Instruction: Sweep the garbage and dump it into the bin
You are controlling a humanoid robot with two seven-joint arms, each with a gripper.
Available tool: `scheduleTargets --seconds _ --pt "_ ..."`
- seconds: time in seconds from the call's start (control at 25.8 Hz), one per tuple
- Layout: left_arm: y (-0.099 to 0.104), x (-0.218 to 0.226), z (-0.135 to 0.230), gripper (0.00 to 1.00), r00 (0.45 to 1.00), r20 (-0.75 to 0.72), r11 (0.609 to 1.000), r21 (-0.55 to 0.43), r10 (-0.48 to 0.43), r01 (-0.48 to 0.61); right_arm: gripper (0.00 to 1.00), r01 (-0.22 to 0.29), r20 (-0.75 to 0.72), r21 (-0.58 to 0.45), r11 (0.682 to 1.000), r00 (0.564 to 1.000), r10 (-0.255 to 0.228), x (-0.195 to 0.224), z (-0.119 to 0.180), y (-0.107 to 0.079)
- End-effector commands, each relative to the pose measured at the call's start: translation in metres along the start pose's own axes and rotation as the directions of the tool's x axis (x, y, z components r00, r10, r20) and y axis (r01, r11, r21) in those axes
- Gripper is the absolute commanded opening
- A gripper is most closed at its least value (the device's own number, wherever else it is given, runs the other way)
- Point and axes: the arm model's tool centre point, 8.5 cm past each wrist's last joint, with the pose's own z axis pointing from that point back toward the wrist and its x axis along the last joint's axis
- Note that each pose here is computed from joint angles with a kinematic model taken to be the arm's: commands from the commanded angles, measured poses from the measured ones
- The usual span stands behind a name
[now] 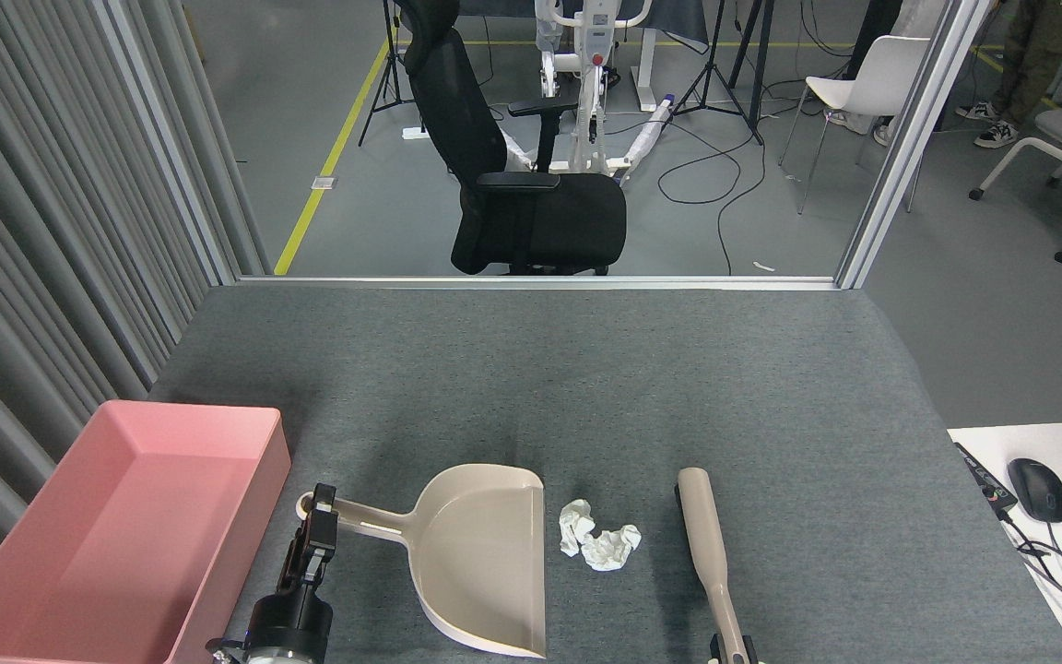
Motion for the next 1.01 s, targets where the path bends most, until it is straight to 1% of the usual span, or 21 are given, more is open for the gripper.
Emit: scheduleTargets --seconds 0.0,0.23,0.39,0.43,0.46,0.54,0.58,0.74,0.89,0.97 --pt "0.0 -0.001 0.0 0.18 1.0 -0.002 1.0 0.0 0.0 0.0 0.0 0.006 0.031 -0.001 1.0 1.0 -0.006 0.004 0.001 -0.001" --pt "0.0 0.0 0.0 0.18 1.0 -0.001 1.0 0.001 -0.002 0.002 0.0 0.033 0.09 0.035 0.999 0.995 -0.036 0.014 0.011 0.007" --pt "0.0 0.0 0.0 0.18 1.0 -0.002 1.0 0.001 -0.002 0.002 0.0 0.047 0.143 0.063 0.997 0.988 -0.056 0.021 0.012 0.009" --pt "0.001 0.001 0.0 0.18 1.0 0.001 1.0 0.002 -0.002 0.002 0.0 0.058 0.158 0.064 0.996 0.985 -0.068 0.023 0.014 0.009" --pt "0.001 0.0 0.0 0.18 1.0 0.0 1.0 0.002 -0.002 0.002 0.0 0.086 0.174 0.064 0.994 0.98 -0.095 0.026 0.014 0.007" --pt "0.0 0.0 0.0 0.18 1.0 -0.003 1.0 0.001 -0.003 0.003 0.0 0.157 0.202 0.073 0.985 0.965 -0.169 0.031 0.014 0.005" --pt "0.0 0.0 0.0 0.19 1.0 -0.003 1.0 0.001 -0.003 0.003 0.0 0.18 0.216 0.079 0.981 0.957 -0.193 0.033 0.014 0.005" --pt "0.0 -0.001 0.001 0.19 1.0 -0.005 1.0 0.001 -0.003 0.003 0.0 0.204 0.264 0.085 0.975 0.939 -0.22 0.047 0.014 0.004" --pt "0.0 0.0 0.001 0.19 1.0 -0.005 1.0 0.001 -0.001 0.001 0.0 0.235 0.326 0.1 0.967 0.91 -0.255 0.075 0.015 0.004" --pt "-0.001 0.0 0.001 0.19 1.0 -0.006 1.0 0.001 0.0 0.0 0.0 0.253 0.356 0.096 0.963 0.894 -0.271 0.088 0.01 0.0"
